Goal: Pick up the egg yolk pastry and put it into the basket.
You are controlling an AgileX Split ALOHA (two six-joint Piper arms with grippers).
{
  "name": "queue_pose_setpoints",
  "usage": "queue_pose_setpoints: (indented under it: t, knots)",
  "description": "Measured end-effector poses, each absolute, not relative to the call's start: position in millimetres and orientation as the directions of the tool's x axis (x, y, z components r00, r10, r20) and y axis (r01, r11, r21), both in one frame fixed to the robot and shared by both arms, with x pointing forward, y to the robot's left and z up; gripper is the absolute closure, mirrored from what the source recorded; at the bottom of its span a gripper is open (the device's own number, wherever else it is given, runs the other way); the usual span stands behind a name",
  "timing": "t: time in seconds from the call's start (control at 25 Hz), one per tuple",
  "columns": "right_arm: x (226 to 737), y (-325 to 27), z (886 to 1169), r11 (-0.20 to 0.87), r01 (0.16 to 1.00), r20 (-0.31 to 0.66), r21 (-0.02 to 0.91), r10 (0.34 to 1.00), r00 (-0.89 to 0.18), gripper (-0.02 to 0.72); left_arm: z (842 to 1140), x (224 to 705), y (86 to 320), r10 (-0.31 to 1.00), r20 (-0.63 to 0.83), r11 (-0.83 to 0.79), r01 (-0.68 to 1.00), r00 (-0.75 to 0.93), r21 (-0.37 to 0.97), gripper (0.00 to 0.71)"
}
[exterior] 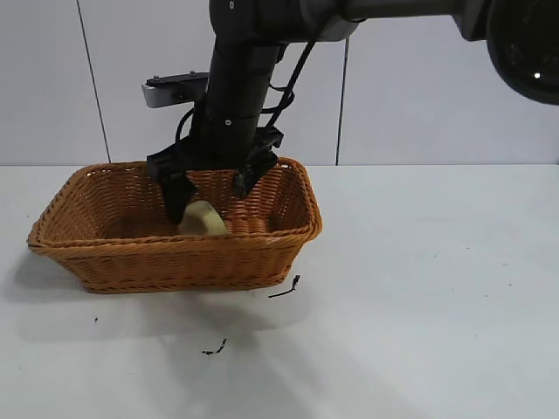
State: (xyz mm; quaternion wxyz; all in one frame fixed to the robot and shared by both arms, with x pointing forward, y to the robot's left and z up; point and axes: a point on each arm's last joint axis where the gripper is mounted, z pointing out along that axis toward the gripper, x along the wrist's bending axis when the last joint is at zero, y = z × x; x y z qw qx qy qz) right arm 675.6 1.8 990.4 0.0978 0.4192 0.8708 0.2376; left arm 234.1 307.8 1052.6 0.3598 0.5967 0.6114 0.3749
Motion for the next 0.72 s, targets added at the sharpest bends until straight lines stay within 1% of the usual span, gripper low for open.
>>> queue_pose_setpoints:
  t: [0.08, 0.2, 0.28, 0.52, 0.72]
  knots:
    - [680.9, -12.1, 1008.4, 0.506, 0.684, 0.028, 0.525, 0.793, -0.608, 0.010, 1052.6, 234.1, 307.8, 1.000, 0.007, 0.007, 0.460, -0.029, 0.888, 0.014]
    - [697.0, -44.3, 1022.6, 0.457, 0.705, 0.025, 0.542, 0.830, -0.557, 0.010, 1052.6, 234.1, 307.8, 1.000, 0.007, 0.007, 0.460, -0.029, 0.888, 0.014]
    - [710.1, -71.6, 1023.9, 0.421, 0.733, 0.025, 0.534, 0.859, -0.511, 0.010, 1052.6, 234.1, 307.8, 1.000, 0.007, 0.007, 0.460, -0.029, 0.888, 0.014]
    - [745.9, -175.0, 1023.3, 0.265, 0.813, 0.023, 0.518, 0.946, -0.323, 0.010, 1052.6, 234.1, 307.8, 1.000, 0.007, 0.007, 0.460, -0.029, 0.888, 0.014]
    - [757.7, -248.3, 1023.0, 0.149, 0.847, 0.023, 0.510, 0.982, -0.186, 0.010, 1052.6, 234.1, 307.8, 1.000, 0.007, 0.007, 0.460, -0.029, 0.888, 0.014]
